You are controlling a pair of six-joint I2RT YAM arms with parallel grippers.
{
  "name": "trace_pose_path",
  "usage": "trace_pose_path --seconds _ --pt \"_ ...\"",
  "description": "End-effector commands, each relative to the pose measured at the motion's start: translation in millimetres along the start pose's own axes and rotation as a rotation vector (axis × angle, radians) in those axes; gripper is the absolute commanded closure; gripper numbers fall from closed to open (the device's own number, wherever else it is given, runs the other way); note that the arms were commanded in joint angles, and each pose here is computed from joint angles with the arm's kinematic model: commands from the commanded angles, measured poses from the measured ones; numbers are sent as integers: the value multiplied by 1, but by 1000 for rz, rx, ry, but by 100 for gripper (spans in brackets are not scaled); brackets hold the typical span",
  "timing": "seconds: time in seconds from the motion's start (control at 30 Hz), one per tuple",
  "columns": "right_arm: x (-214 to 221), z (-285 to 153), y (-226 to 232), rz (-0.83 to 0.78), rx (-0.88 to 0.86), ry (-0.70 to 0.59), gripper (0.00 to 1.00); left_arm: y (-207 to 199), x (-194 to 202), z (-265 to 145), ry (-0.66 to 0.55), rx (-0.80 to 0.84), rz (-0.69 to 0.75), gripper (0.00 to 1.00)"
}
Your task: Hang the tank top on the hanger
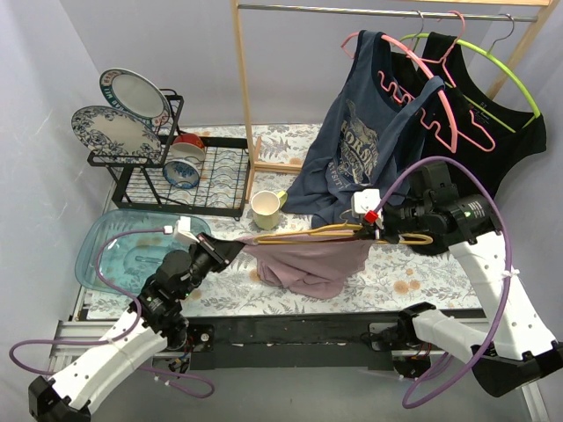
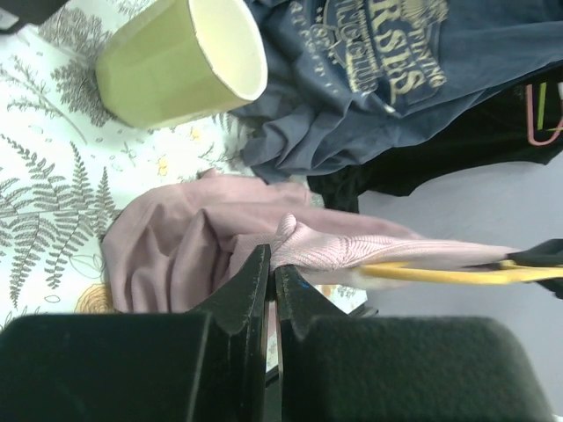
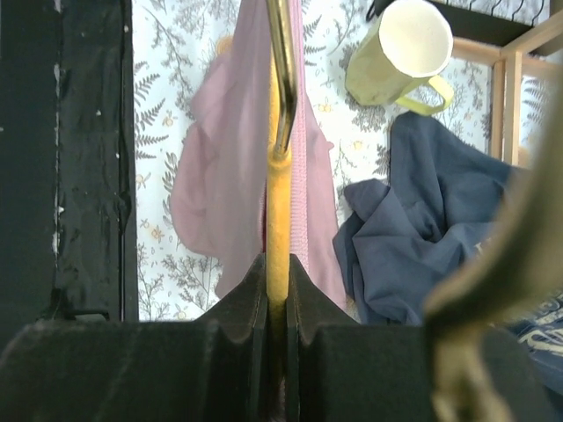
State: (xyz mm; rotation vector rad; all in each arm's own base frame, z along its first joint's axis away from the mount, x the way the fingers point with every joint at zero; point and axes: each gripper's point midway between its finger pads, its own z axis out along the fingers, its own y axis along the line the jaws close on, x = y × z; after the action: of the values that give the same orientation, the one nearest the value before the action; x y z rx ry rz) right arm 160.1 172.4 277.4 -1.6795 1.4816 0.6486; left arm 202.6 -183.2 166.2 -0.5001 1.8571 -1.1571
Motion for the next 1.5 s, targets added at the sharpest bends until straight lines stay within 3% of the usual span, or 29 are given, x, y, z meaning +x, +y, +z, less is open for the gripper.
trace_pose_path --seconds 0.0,0.47,0.7,0.93,1.13,1.27,1.37,1.47 --pt "10 -6 -7 -37 56 50 99 -9 -19 -10 -53 -4 30 100" --pt "25 -5 -34 -13 159 104 99 -13 -9 -26 21 12 89 100" --pt "43 11 -8 -12 26 106 99 -51 -17 -25 30 117 71 100" --pt "36 17 4 -23 -47 40 99 -109 4 -16 205 341 48 100" --pt "31 23 -5 -7 -35 6 99 -149 28 -21 423 502 35 100" --pt "28 25 -8 -3 -35 -8 99 -164 37 -22 526 545 29 100" --pt "26 23 -10 -9 -24 -8 99 -174 32 -21 531 543 65 100" --pt "20 19 -11 -17 -8 -14 99 -173 20 -13 485 468 130 60"
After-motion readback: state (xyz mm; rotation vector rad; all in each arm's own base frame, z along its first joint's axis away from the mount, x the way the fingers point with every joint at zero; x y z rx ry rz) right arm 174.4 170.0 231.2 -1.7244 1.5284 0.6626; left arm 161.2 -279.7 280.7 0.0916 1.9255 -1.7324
